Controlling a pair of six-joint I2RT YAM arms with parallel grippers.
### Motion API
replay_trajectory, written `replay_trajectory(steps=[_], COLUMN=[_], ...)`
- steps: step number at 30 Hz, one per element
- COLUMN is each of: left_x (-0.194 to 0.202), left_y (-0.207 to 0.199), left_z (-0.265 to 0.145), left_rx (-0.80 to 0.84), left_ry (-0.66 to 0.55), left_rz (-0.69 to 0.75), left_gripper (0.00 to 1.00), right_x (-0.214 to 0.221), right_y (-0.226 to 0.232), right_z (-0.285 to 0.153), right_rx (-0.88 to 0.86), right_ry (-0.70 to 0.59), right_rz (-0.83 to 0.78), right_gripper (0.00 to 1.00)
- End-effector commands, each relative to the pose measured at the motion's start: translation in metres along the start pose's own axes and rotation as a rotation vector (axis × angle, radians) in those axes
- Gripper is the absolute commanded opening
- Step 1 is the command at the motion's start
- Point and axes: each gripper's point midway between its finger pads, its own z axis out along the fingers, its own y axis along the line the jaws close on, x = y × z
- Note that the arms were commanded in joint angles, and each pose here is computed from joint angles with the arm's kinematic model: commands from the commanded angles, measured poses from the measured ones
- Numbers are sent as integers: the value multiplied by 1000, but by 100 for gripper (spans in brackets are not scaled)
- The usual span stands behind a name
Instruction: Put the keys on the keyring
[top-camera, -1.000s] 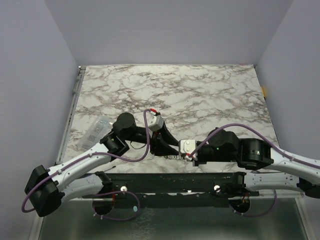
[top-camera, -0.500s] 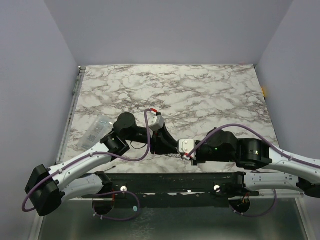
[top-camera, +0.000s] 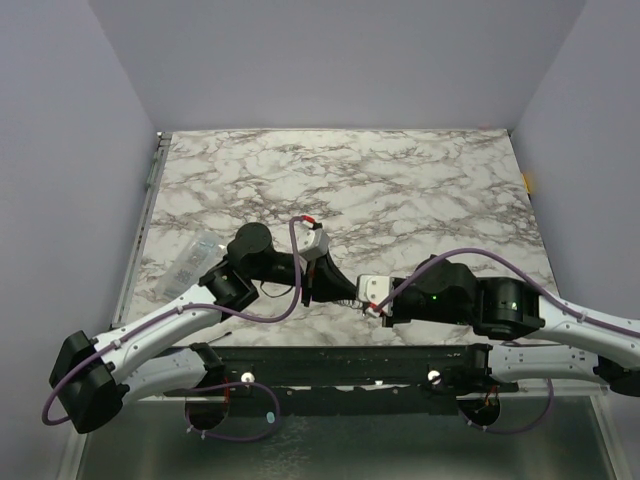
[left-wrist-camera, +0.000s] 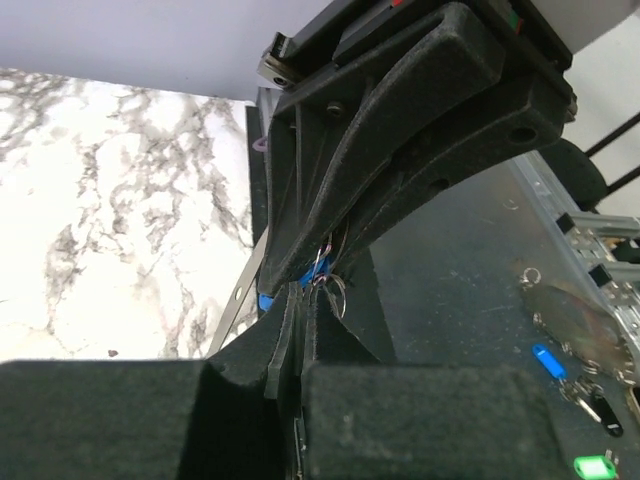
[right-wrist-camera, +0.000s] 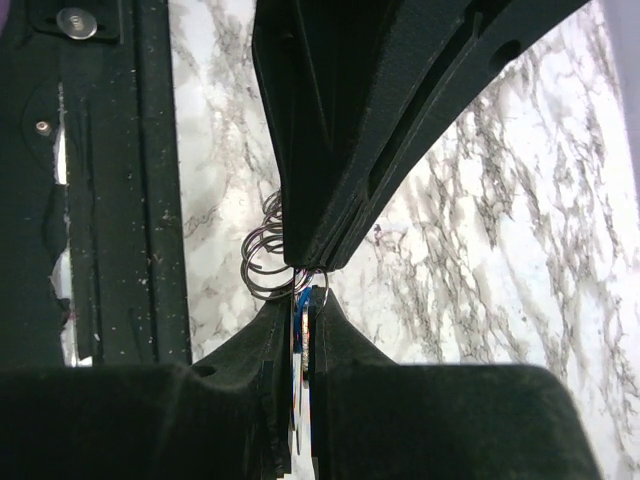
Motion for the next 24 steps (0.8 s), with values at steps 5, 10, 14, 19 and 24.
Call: replay_trajectory(steps=[5, 10, 14, 19, 24], left_x=[-21, -29, -39, -47, -51], left_y=[34, 50, 56, 66, 75], left_z=[-13, -20, -24, -36, -42], left_rx=[-217, -278, -291, -331, -367], left_ry=[-32, -75, -127, -187, -211], left_rz=[56, 29, 4, -29, -41], left_gripper=[0, 0, 0, 0, 0], right_x=[-23, -23, -22, -19, -20], right_y=[-17, -19, -17, -16, -17], right_z=[-6, -10, -12, -11, -12], right_rx=[90, 103, 96, 101, 104], right_ry=[-110, -110, -110, -114, -119], right_rz=[14, 23, 34, 35, 29], right_gripper=[1, 1, 1, 1, 1])
